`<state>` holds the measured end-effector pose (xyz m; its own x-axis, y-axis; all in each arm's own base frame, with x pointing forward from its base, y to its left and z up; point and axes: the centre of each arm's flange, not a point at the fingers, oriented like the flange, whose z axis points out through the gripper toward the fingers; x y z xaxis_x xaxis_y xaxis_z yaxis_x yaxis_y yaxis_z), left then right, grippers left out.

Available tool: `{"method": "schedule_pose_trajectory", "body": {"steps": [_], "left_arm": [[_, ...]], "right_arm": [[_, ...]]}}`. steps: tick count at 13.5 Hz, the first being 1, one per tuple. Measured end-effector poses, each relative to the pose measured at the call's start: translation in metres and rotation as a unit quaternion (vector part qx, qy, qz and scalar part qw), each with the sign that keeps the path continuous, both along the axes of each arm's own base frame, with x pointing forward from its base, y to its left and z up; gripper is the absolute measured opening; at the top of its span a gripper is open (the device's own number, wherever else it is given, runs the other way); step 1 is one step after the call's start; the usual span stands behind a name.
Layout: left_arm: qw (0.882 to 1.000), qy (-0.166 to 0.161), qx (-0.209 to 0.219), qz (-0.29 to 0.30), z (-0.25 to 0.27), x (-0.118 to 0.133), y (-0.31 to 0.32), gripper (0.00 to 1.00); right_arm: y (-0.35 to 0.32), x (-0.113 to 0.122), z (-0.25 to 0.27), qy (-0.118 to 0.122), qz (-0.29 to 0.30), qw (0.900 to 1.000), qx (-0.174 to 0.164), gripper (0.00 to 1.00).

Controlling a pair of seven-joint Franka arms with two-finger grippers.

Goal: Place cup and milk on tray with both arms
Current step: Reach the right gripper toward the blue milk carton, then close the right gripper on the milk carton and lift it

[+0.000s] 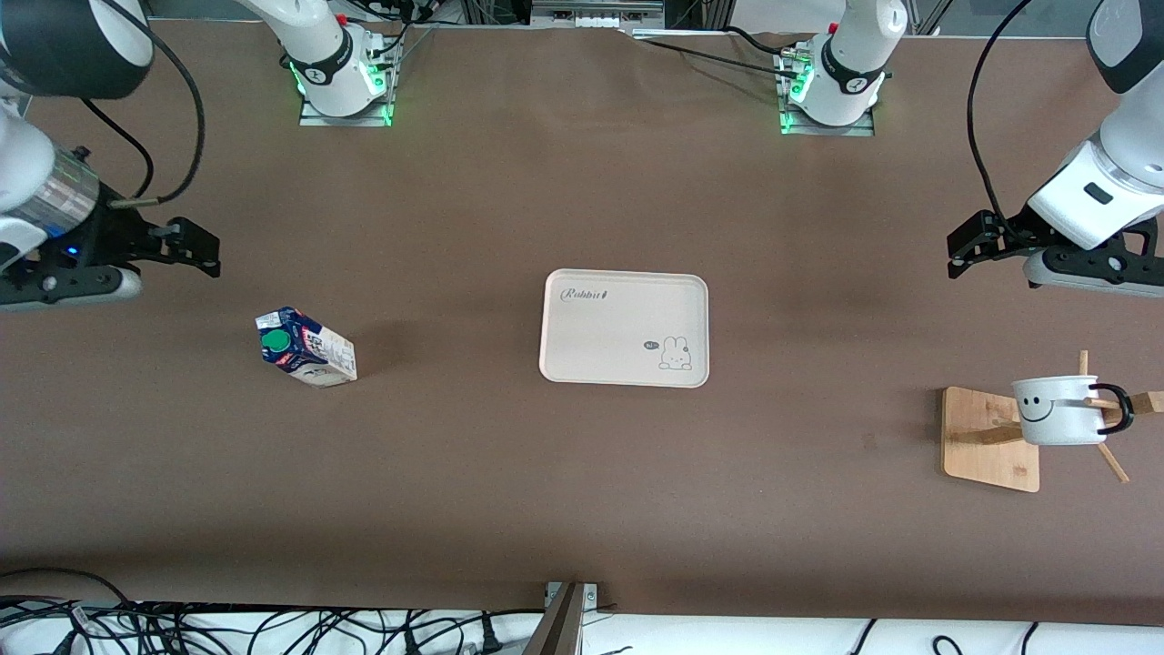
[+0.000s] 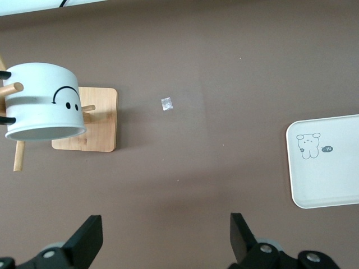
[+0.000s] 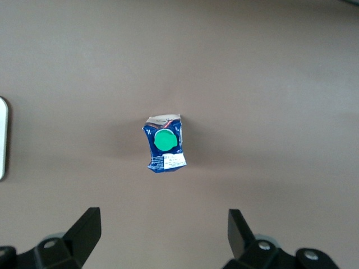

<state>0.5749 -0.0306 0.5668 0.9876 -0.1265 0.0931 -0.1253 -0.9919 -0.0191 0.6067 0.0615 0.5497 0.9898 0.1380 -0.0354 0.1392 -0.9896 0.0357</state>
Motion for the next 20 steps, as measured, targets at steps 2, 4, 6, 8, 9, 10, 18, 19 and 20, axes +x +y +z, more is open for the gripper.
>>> {"method": "schedule_pose_trajectory", "body": {"steps": [2, 4, 6, 8, 9, 10, 18, 19, 20], "left_arm": [[1.000, 0.000, 0.000, 0.000, 0.000, 0.000, 0.000, 1.00], [1.000, 0.000, 0.000, 0.000, 0.000, 0.000, 0.000, 1.00], [1.000, 0.000, 0.000, 0.000, 0.000, 0.000, 0.000, 1.00], [1.000, 0.000, 0.000, 0.000, 0.000, 0.000, 0.000, 1.00], [1.000, 0.000, 0.000, 0.000, 0.000, 0.000, 0.000, 1.00], [1.000, 0.000, 0.000, 0.000, 0.000, 0.000, 0.000, 1.00], [1.000, 0.000, 0.000, 0.000, 0.000, 0.000, 0.000, 1.00], [1.000, 0.000, 0.000, 0.000, 0.000, 0.000, 0.000, 1.00], [1.000, 0.000, 0.000, 0.000, 0.000, 0.000, 0.000, 1.00]], "right_arm": [[0.011, 0.013, -0.049, 0.039, 0.017, 0.999, -0.009, 1.00], [0.019, 0.023, -0.087, 0.062, 0.046, 0.997, -0.009, 1.00], [0.023, 0.030, -0.107, 0.066, 0.048, 0.997, 0.006, 1.00], [0.021, 0.033, -0.125, 0.059, 0.048, 0.997, 0.016, 1.00], [0.019, 0.033, -0.135, 0.055, 0.051, 0.997, 0.017, 1.00], [0.017, 0.033, -0.146, 0.051, 0.055, 0.997, 0.017, 1.00], [-0.008, 0.036, -0.196, 0.064, 0.058, 0.996, 0.014, 1.00], [-0.009, 0.034, -0.202, 0.066, 0.058, 0.996, 0.013, 1.00], [-0.010, 0.032, -0.206, 0.068, 0.057, 0.996, 0.013, 1.00]]}}
